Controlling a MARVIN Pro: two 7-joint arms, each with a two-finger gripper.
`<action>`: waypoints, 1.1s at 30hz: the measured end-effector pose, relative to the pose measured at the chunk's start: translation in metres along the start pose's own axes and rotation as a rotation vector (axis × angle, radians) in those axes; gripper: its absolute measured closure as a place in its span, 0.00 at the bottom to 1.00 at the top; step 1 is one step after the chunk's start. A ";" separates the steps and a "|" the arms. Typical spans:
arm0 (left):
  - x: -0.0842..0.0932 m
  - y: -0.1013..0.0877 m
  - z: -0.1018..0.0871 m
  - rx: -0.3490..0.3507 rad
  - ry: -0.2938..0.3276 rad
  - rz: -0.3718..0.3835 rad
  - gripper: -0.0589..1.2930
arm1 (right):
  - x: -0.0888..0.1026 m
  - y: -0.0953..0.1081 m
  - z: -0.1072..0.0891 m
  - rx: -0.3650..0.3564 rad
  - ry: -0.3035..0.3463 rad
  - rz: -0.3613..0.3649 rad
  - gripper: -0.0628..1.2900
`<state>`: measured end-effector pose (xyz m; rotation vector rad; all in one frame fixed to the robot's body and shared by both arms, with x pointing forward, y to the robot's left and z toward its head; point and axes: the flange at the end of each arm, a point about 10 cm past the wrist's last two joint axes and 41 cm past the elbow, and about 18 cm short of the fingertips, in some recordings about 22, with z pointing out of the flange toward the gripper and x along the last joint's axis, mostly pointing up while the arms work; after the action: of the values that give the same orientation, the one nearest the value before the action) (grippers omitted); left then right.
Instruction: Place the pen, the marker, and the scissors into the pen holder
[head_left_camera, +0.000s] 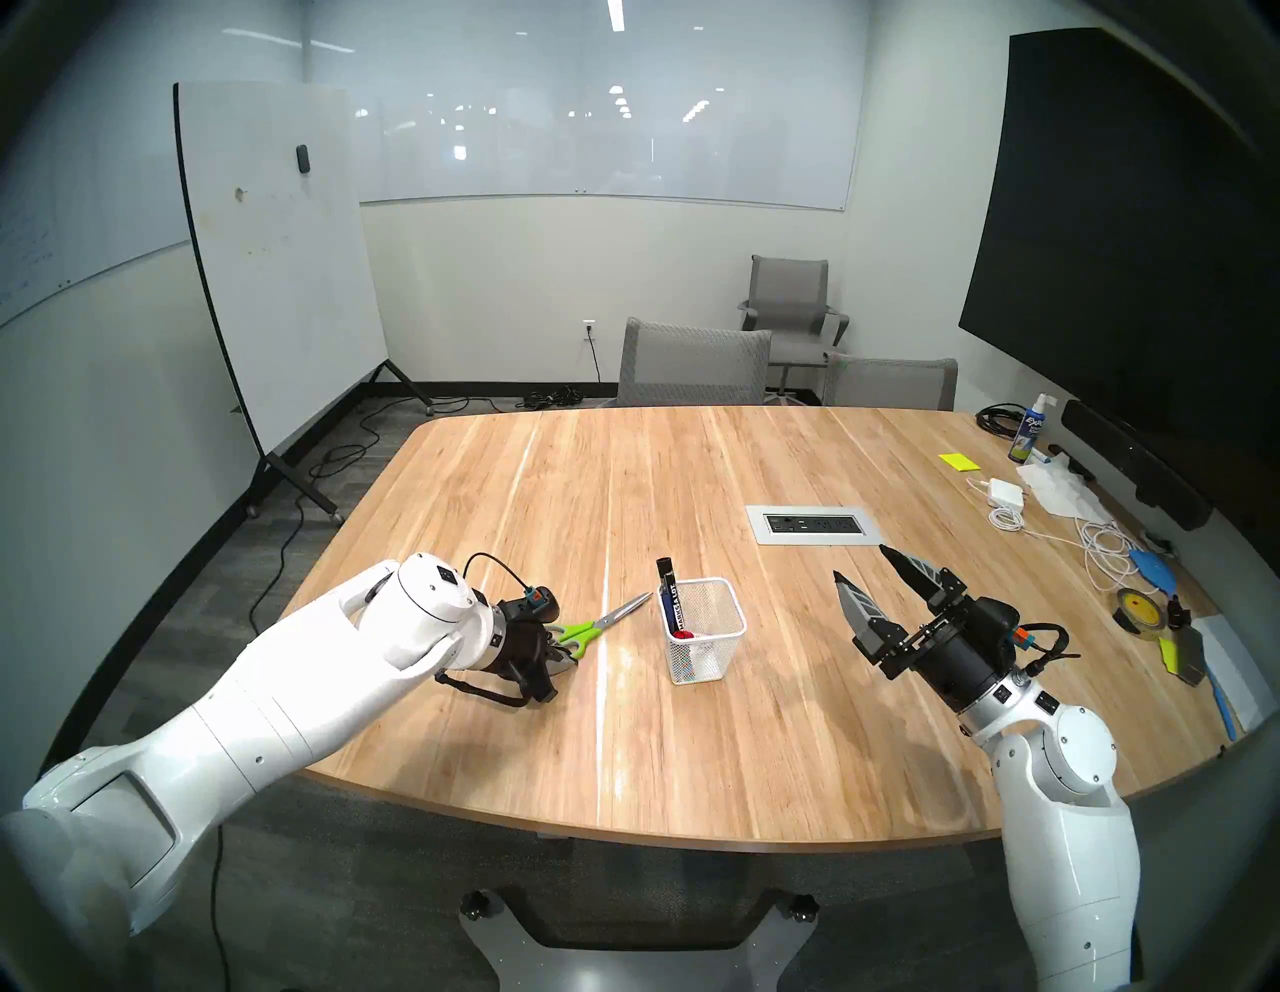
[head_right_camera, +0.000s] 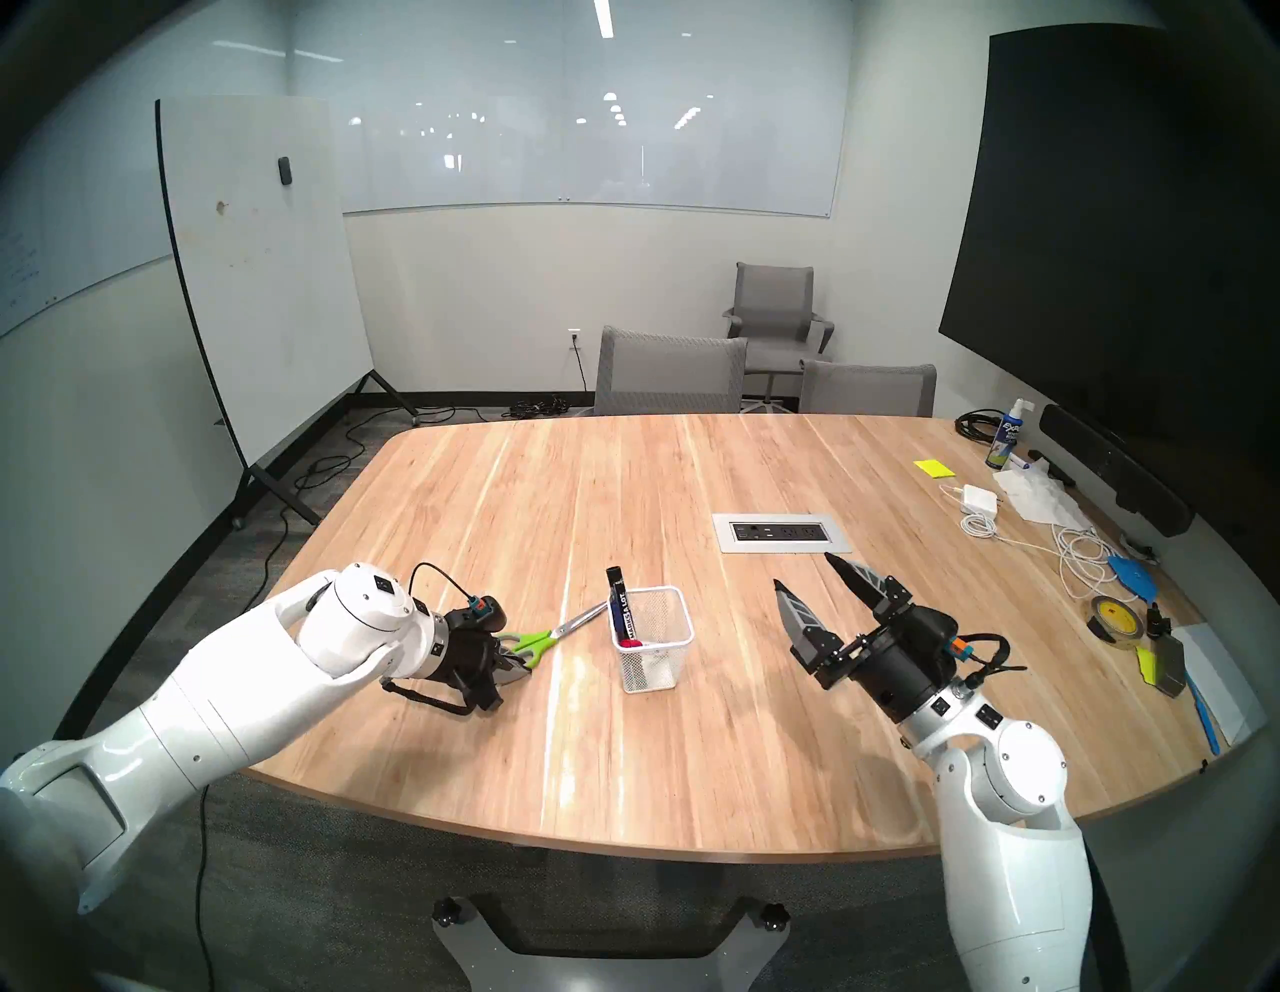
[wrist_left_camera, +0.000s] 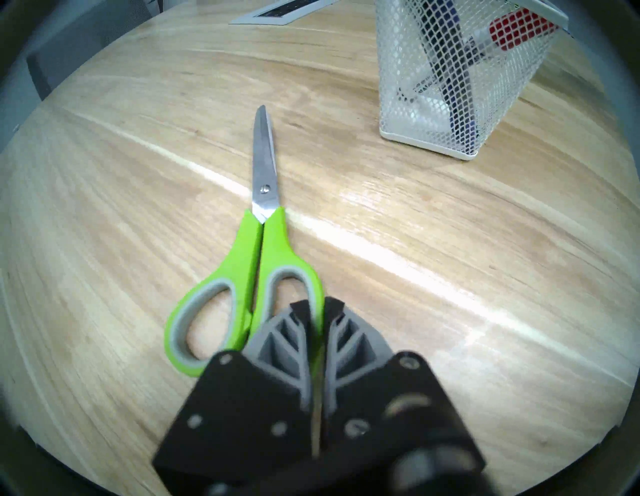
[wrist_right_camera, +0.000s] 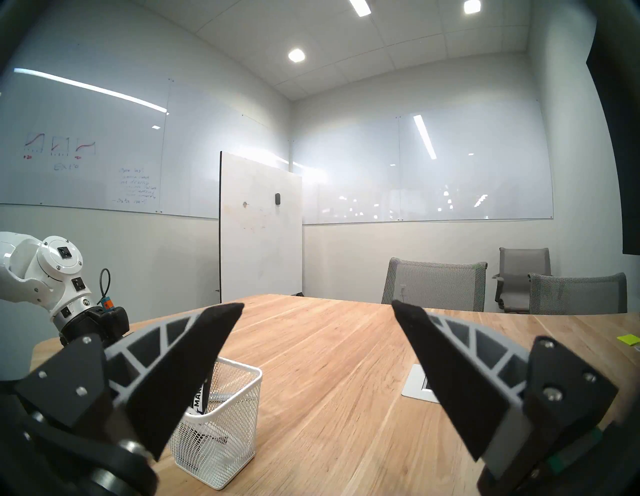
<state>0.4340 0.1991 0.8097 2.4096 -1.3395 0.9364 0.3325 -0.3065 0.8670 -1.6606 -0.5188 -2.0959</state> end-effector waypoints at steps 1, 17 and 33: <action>0.000 0.000 0.000 0.002 0.002 0.002 0.94 | 0.000 0.000 0.000 0.000 0.000 0.000 0.05; -0.006 -0.004 -0.007 0.055 0.033 -0.068 0.94 | 0.000 0.000 0.000 0.000 0.000 0.000 0.05; 0.006 0.001 -0.012 0.064 0.140 -0.131 0.94 | 0.000 0.000 0.000 0.000 0.000 0.000 0.05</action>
<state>0.4300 0.2002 0.8225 2.3945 -1.1044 1.1050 0.3326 -0.3066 0.8671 -1.6604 -0.5184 -2.0965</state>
